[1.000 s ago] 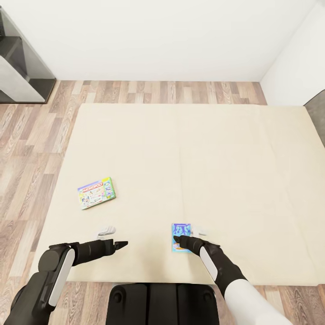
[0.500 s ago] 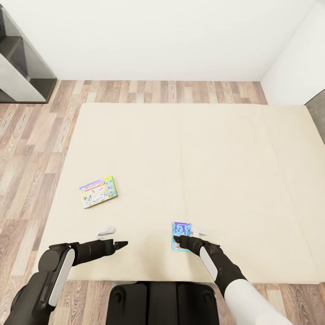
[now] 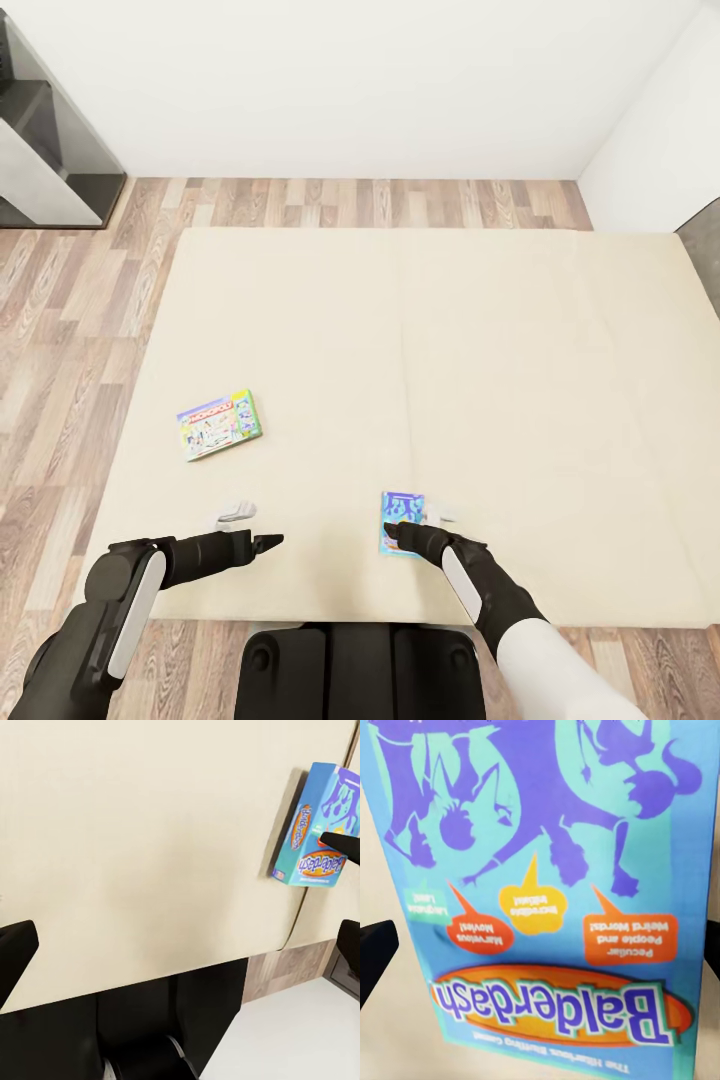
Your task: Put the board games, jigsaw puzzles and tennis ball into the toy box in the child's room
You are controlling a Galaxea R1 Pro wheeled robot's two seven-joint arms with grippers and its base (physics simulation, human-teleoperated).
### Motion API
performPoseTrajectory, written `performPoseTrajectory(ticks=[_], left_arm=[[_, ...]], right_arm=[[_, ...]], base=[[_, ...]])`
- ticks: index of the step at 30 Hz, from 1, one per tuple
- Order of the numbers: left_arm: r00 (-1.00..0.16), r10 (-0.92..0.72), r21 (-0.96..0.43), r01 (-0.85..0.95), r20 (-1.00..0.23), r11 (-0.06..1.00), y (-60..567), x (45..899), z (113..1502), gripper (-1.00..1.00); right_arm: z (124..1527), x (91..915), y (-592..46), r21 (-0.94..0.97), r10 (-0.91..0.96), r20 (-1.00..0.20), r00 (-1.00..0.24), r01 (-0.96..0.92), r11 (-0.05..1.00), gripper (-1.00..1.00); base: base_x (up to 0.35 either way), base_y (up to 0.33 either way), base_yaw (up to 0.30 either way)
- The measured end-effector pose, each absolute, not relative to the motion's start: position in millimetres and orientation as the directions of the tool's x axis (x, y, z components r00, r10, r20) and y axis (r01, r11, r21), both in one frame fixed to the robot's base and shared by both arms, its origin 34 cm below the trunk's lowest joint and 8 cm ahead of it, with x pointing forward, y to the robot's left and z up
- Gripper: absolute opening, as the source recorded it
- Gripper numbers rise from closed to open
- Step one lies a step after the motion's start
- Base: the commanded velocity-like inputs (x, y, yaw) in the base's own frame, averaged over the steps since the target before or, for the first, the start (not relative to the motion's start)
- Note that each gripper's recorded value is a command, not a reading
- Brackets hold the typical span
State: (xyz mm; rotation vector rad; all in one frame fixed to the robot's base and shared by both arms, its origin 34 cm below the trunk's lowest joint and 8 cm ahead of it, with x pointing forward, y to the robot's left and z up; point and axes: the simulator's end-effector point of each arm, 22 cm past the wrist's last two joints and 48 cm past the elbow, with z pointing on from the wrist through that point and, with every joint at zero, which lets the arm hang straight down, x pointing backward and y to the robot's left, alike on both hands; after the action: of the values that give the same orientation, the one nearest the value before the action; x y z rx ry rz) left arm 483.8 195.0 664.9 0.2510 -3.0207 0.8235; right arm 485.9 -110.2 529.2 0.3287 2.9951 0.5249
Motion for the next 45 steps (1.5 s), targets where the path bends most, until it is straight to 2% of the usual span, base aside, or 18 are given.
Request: performPoseTrajectory(ticks=[8, 45], left_arm=[[-0.987, -0.154, -0.504, -0.154, 0.042, 0.85, 195.0, 483.8, 665.0, 1.0], [-0.987, -0.153, -0.504, -0.154, 0.043, 0.85, 195.0, 483.7, 664.9, 1.0]], right_arm=[[529.2, 486.0, -110.0, 0.345, 0.224, -0.045, -0.974, 0.195, 0.918, 1.0], [529.5, 485.7, -108.5, 0.346, 0.218, -0.045, -0.975, 0.189, 0.919, 1.0]], base=[[0.0, 0.111, 0.0], [0.0, 0.014, 0.0]])
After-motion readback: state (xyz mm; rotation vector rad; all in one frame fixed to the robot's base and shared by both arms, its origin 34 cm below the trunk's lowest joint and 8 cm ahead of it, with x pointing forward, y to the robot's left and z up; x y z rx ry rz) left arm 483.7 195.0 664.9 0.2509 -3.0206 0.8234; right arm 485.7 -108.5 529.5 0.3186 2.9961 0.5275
